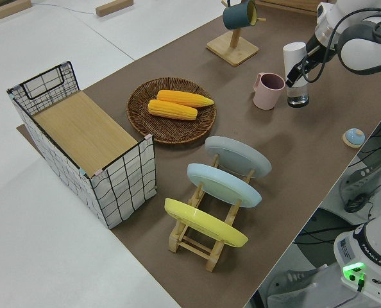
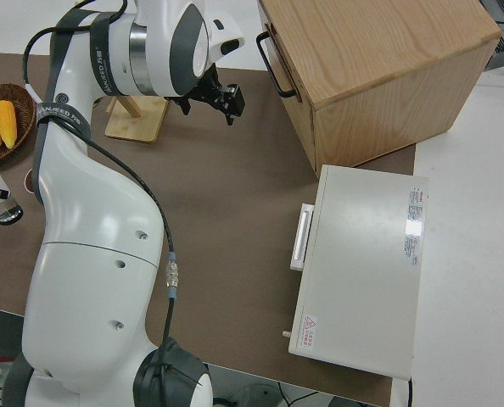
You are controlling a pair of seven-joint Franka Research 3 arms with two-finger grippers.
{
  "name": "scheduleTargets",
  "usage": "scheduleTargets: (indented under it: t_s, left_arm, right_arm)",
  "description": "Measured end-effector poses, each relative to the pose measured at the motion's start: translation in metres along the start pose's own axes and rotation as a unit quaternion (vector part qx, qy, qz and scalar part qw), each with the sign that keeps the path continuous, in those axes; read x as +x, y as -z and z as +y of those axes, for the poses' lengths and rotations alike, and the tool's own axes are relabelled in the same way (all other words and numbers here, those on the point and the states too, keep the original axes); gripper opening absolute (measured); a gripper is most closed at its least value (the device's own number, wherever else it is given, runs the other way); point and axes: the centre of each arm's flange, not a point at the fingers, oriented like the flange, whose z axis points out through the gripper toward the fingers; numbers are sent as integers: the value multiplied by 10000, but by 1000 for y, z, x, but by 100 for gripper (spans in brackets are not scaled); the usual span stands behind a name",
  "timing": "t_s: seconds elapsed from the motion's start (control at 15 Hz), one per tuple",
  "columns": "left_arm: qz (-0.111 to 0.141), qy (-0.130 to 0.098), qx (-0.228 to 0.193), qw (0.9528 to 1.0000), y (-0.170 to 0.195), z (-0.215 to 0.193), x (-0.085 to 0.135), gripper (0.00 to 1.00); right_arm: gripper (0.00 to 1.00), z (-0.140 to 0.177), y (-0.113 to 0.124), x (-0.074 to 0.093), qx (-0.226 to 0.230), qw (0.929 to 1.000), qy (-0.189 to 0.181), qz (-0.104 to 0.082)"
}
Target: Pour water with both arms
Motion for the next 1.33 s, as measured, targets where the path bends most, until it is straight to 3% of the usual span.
scheduleTargets:
  t_s: [0.33, 0.73, 1.33]
  left_arm:
    - [-59, 11, 6, 10000, -5, 0, -2, 64]
    - [-279, 42, -25, 9996, -20, 1, 2, 64]
    - [-815, -12, 66, 9966, -27, 8, 23, 64]
  right_arm:
    - [100, 19, 8, -5, -39, 9998, 188, 43]
    - [100, 23, 2, -24, -63, 9997, 205, 112]
    - [100, 30, 7, -29, -725, 9960, 484, 193]
